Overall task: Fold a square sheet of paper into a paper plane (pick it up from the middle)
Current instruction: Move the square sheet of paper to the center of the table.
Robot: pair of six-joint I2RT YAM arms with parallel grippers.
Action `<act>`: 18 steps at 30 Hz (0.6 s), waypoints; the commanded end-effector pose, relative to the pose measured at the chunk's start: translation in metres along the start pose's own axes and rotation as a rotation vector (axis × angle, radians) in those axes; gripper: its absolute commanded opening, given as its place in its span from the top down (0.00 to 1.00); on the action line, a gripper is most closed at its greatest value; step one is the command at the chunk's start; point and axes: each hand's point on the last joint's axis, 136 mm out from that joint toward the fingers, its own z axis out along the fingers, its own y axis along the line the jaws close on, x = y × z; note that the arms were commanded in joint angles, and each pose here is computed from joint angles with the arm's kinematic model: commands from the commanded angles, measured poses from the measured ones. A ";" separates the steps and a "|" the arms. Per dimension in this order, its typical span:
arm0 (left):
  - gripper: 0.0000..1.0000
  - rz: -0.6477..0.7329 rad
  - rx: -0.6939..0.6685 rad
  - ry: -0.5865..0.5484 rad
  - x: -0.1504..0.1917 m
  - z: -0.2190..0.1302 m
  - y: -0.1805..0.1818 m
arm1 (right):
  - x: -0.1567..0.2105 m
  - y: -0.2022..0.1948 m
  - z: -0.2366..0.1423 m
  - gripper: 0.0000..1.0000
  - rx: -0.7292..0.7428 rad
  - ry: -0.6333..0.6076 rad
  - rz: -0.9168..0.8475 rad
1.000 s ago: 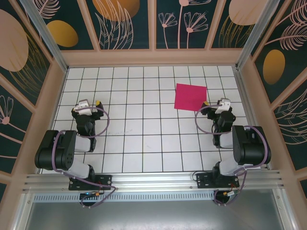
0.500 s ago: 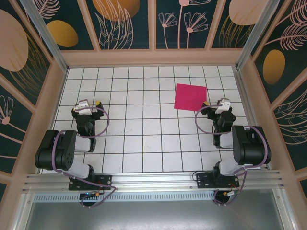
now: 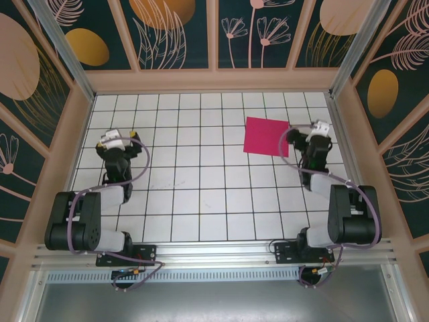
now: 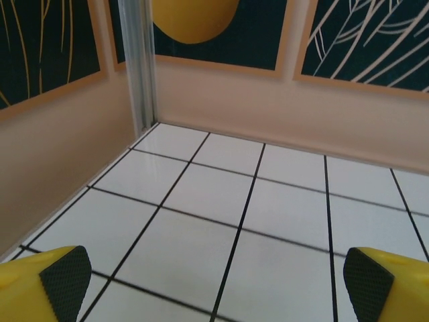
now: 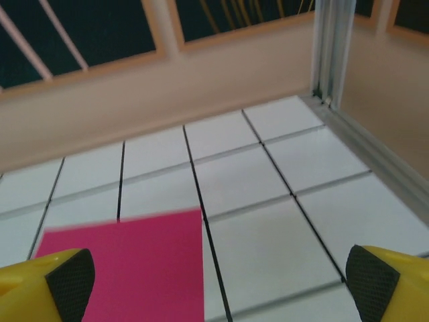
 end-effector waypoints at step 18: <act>0.01 -0.171 0.098 0.248 -0.077 -0.007 -0.036 | 0.126 0.122 0.082 0.02 -0.061 0.792 0.270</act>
